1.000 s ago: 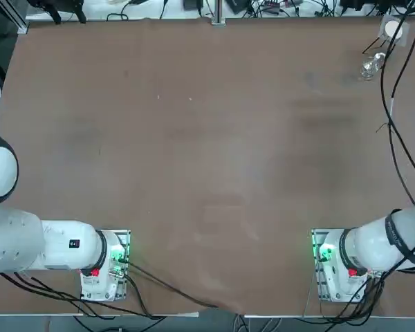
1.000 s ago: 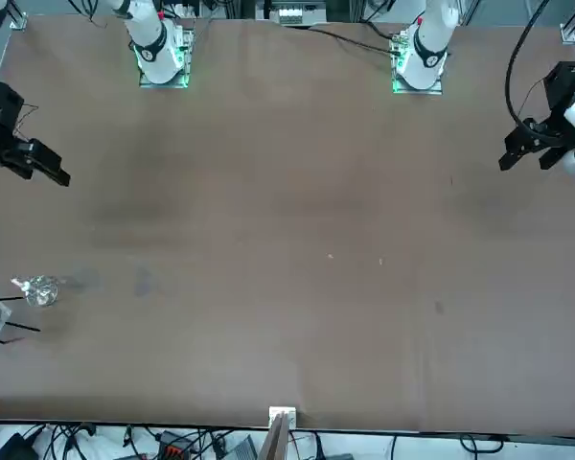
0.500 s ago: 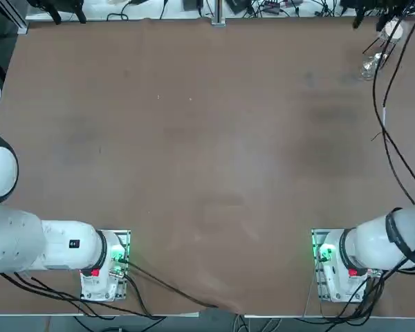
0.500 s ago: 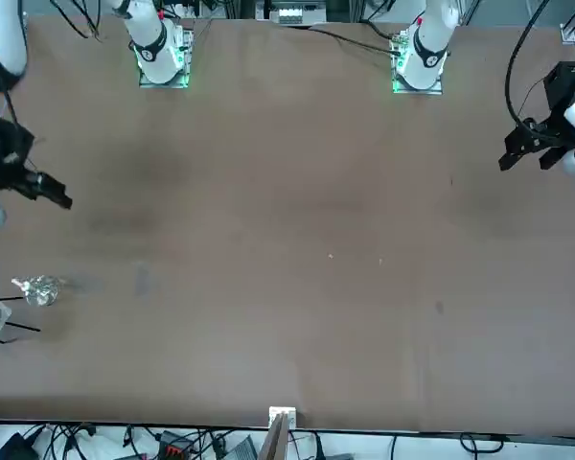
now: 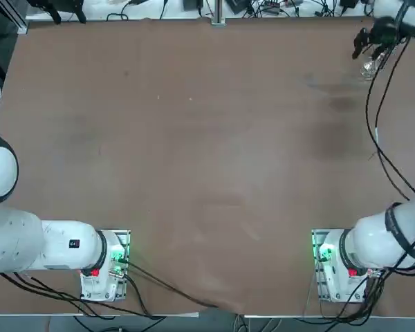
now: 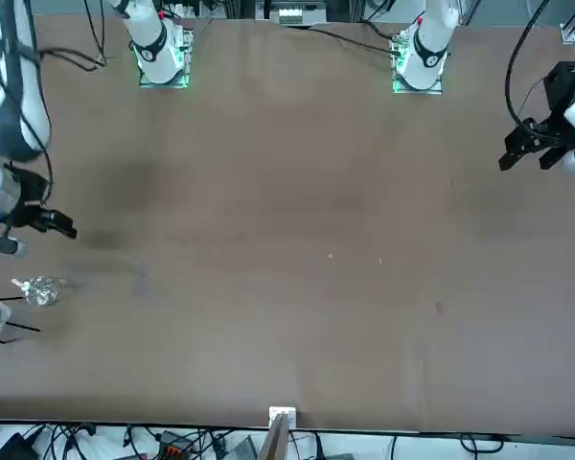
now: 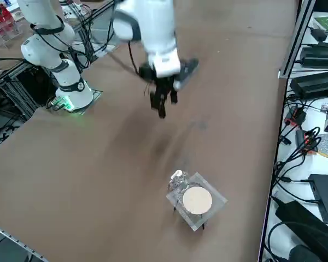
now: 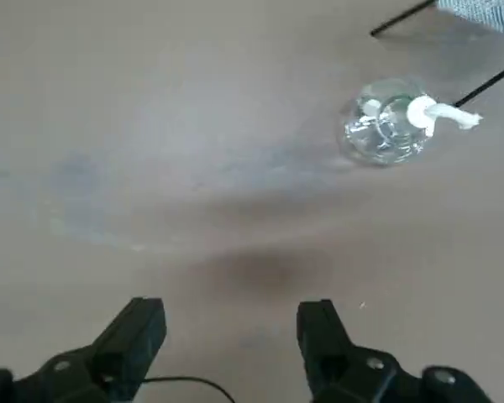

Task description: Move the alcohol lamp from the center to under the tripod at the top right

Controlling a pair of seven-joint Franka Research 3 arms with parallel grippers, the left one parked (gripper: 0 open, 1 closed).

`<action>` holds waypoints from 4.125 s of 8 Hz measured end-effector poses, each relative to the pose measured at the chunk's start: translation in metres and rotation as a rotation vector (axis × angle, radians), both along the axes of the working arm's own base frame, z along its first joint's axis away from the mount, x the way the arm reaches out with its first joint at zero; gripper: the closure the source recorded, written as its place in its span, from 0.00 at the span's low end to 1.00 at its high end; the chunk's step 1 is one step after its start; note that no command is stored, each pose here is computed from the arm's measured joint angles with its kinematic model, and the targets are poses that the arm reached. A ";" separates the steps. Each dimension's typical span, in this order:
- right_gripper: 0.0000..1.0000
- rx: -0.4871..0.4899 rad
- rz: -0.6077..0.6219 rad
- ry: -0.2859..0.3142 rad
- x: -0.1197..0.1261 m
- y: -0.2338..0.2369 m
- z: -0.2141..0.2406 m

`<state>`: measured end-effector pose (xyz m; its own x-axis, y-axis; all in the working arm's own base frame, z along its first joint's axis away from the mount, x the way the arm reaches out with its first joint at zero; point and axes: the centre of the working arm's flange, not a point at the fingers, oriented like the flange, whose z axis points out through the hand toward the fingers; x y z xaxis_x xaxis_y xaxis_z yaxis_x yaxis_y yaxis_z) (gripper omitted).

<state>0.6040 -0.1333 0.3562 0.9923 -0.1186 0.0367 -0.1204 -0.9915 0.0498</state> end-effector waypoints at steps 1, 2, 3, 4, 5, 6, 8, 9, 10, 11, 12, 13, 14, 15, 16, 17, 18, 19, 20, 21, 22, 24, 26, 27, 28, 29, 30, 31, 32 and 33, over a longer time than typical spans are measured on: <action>0.11 -0.006 -0.010 -0.003 -0.002 -0.016 -0.028; 0.32 -0.010 -0.023 -0.004 -0.001 -0.026 -0.050; 0.50 -0.014 -0.038 -0.005 -0.001 -0.037 -0.070; 0.70 -0.017 -0.056 -0.004 -0.003 -0.050 -0.088; 0.81 -0.020 -0.076 -0.004 -0.006 -0.063 -0.104; 0.89 -0.025 -0.093 -0.012 -0.008 -0.074 -0.118; 0.96 -0.037 -0.130 -0.038 -0.008 -0.101 -0.129; 0.96 -0.043 -0.143 -0.052 -0.003 -0.112 -0.128; 0.96 -0.041 -0.159 -0.071 0.005 -0.119 -0.126; 0.96 -0.031 -0.184 -0.089 0.013 -0.122 -0.125; 0.97 -0.019 -0.215 -0.103 0.021 -0.123 -0.127; 0.97 -0.011 -0.251 -0.108 0.025 -0.122 -0.131; 0.97 -0.005 -0.286 -0.107 0.027 -0.120 -0.135; 0.97 0.001 -0.326 -0.107 0.027 -0.118 -0.138; 0.97 0.005 -0.367 -0.109 0.028 -0.118 -0.139; 0.97 0.008 -0.403 -0.112 0.028 -0.117 -0.138; 0.97 0.010 -0.424 -0.114 0.028 -0.117 -0.138; 0.97 0.011 -0.438 -0.114 0.028 -0.117 -0.139; 0.97 0.012 -0.445 -0.115 0.029 -0.117 -0.139; 0.97 0.010 -0.446 -0.122 0.032 -0.118 -0.138; 0.97 0.009 -0.444 -0.129 0.036 -0.119 -0.138; 0.97 0.006 -0.443 -0.140 0.042 -0.121 -0.137; 0.97 0.004 -0.441 -0.148 0.048 -0.122 -0.138; 0.97 0.003 -0.440 -0.154 0.052 -0.123 -0.138; 0.97 0.000 -0.439 -0.161 0.057 -0.124 -0.139; 0.97 -0.002 -0.439 -0.171 0.063 -0.126 -0.140; 0.97 -0.005 -0.443 -0.182 0.069 -0.129 -0.142; 0.97 -0.007 -0.455 -0.194 0.076 -0.131 -0.143; 0.97 -0.009 -0.467 -0.208 0.082 -0.134 -0.145; 0.97 -0.013 -0.471 -0.223 0.087 -0.138 -0.146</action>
